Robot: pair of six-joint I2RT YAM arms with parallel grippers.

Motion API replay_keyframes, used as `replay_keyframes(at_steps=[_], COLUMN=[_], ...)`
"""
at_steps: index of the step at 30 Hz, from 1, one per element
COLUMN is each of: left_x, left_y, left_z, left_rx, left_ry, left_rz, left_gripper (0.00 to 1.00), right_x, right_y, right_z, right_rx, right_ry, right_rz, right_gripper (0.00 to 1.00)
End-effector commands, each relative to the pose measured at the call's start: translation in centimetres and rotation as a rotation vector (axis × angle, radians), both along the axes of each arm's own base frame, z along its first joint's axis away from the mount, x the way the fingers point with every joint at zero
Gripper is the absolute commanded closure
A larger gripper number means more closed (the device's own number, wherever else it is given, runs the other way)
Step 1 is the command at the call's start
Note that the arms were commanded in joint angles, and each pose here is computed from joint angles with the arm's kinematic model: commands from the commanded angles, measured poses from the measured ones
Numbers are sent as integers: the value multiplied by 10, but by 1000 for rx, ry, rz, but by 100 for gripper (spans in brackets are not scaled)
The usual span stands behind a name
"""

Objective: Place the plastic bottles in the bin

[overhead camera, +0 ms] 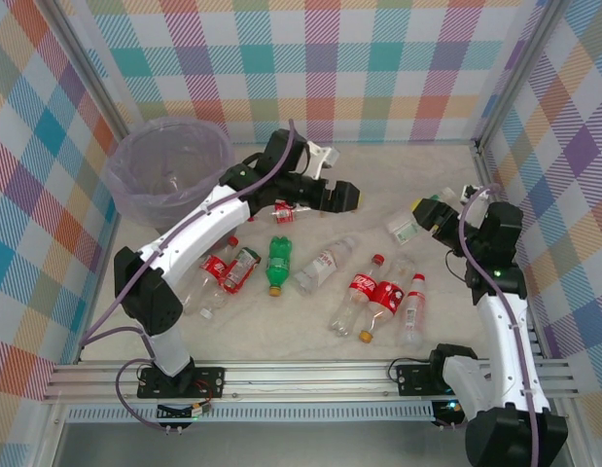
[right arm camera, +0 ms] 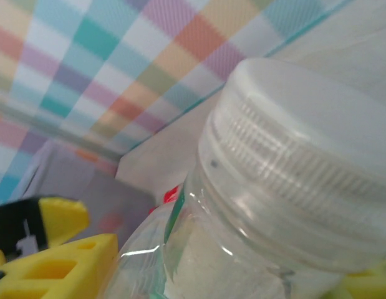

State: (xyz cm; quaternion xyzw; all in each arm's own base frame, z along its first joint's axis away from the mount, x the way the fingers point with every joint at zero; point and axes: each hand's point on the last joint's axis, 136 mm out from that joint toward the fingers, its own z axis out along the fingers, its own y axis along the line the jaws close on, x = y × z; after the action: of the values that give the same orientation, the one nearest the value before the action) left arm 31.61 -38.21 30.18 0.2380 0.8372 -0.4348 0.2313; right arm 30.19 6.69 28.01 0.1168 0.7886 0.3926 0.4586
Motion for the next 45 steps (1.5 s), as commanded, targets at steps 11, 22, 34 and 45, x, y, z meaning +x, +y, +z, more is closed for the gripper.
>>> replay_keyframes(at_steps=[11, 22, 34, 45], left_x=[-55, -55, -51, -32], left_y=[-47, -63, -65, -61], left_z=[0, -9, -14, -20], left_rx=[-6, -8, 5, 36], left_ry=[-114, -104, -103, -132], left_rz=[-181, -212, -203, -132], left_gripper=[0, 9, 42, 50], right_x=[-8, -8, 0, -3], right_y=[64, 74, 75, 52], right_z=[28, 33, 23, 13], right_rx=[12, 45, 47, -89], right_ry=[-95, -107, -75, 12], right_rz=[271, 303, 302, 170], right_gripper=[57, 56, 52, 20])
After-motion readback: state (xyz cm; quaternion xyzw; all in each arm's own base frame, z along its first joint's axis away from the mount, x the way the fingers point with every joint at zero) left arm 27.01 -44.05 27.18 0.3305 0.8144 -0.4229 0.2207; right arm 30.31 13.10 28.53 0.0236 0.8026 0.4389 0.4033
